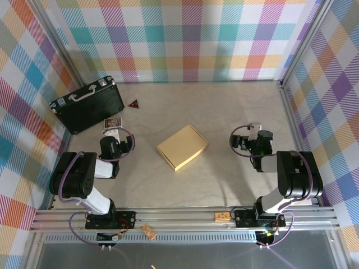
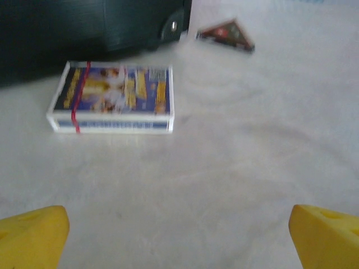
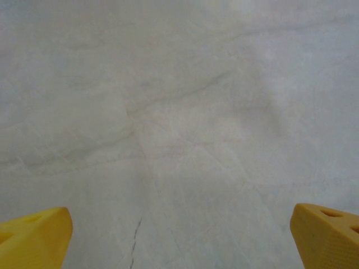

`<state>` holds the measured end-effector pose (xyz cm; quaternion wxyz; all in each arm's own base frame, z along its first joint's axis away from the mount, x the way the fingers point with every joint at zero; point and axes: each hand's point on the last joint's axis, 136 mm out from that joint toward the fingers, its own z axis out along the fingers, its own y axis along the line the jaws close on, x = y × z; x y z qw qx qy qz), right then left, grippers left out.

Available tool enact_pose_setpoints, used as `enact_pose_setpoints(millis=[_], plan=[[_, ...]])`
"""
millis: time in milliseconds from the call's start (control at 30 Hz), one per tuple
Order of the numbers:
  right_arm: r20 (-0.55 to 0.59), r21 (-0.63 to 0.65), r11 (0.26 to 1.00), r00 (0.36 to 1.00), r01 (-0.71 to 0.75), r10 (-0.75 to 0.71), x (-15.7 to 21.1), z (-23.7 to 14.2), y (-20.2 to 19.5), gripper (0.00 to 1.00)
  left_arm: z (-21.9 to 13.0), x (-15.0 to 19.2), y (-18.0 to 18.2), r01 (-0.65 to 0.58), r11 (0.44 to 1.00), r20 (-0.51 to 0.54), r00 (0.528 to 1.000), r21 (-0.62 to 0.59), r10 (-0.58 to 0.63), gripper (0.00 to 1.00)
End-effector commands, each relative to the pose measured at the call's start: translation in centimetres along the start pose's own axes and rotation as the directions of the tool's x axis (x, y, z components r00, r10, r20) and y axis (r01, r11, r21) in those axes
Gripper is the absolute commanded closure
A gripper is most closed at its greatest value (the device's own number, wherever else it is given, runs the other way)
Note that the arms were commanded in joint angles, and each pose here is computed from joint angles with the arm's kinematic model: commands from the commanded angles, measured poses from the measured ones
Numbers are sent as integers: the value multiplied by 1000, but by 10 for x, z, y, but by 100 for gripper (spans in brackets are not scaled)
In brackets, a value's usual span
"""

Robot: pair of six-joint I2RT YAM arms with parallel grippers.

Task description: Fold the paper box

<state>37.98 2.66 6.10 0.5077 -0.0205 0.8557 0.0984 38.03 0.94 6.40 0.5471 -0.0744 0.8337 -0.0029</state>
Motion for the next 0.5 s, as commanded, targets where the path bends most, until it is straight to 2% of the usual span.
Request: enact_pose_setpoints(millis=[0,67,133,467], plan=[[111,-6,999,993,42,-41,-36,0,4,1,3,-24,-14,4,998,62,998,70,-8,0],[110,-6,999,993,43,-42,-36,0,4,1,9,-24,-25,-25,992,30,999,125,22,0],[110,-7,999,993,43,-42,-36,0,4,1,10,-22,-29,-53,992,18,999,117,51,0],[115,-4,999,992,43,-42,-36,0,4,1,10,-21,-30,-53,992,16,999,119,52,0]])
